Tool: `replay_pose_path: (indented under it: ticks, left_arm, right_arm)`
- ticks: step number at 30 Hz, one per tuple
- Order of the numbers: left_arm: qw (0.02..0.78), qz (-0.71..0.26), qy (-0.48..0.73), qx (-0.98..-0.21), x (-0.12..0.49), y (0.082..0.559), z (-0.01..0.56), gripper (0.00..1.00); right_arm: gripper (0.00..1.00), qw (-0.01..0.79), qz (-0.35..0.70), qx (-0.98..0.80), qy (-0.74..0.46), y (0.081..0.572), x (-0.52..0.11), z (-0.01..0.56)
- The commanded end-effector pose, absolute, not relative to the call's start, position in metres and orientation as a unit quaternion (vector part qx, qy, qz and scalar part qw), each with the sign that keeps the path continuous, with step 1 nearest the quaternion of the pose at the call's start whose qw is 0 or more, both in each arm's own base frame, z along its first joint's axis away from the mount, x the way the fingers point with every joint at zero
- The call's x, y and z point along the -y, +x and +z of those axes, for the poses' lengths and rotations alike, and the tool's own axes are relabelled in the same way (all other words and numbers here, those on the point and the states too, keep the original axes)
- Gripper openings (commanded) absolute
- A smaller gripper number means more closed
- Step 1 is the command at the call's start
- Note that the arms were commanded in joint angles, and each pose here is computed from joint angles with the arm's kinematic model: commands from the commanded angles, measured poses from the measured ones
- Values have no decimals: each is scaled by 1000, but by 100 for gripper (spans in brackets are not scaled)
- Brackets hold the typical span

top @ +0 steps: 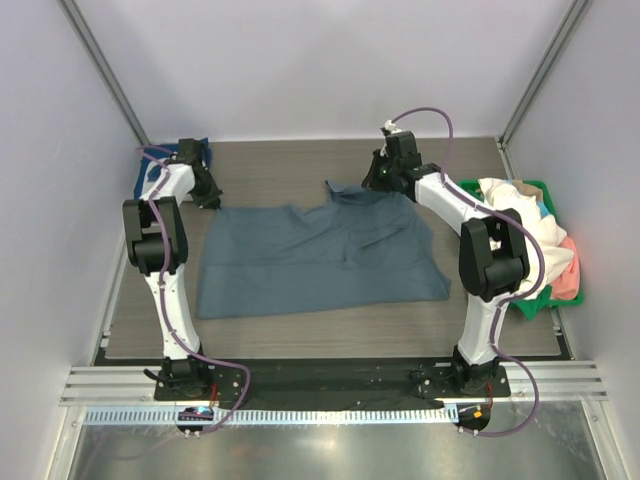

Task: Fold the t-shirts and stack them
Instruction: Fold the tshirt

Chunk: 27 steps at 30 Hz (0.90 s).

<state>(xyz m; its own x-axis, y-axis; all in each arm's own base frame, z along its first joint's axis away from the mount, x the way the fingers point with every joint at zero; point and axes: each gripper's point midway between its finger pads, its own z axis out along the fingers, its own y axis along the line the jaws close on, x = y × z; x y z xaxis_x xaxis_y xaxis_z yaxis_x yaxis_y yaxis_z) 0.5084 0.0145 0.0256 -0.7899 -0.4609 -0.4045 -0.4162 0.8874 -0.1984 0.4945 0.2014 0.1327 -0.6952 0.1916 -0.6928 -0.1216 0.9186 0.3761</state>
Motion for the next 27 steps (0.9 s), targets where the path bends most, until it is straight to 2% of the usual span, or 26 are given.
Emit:
replay_pose_path:
  ticks: [1, 10, 27]
  left_arm:
    - [256, -64, -228, -937, -13, 512, 55, 0]
    - [306, -62, -244, -918, -15, 479, 118, 0]
    - [329, -47, -265, -905, -19, 432, 130, 0]
  right_arm:
    - [1, 440, 223, -870, 21, 493, -199, 185]
    - [1, 480, 213, -850, 49, 449, -171, 224]
    - [1, 511, 195, -833, 88, 355, -125, 225]
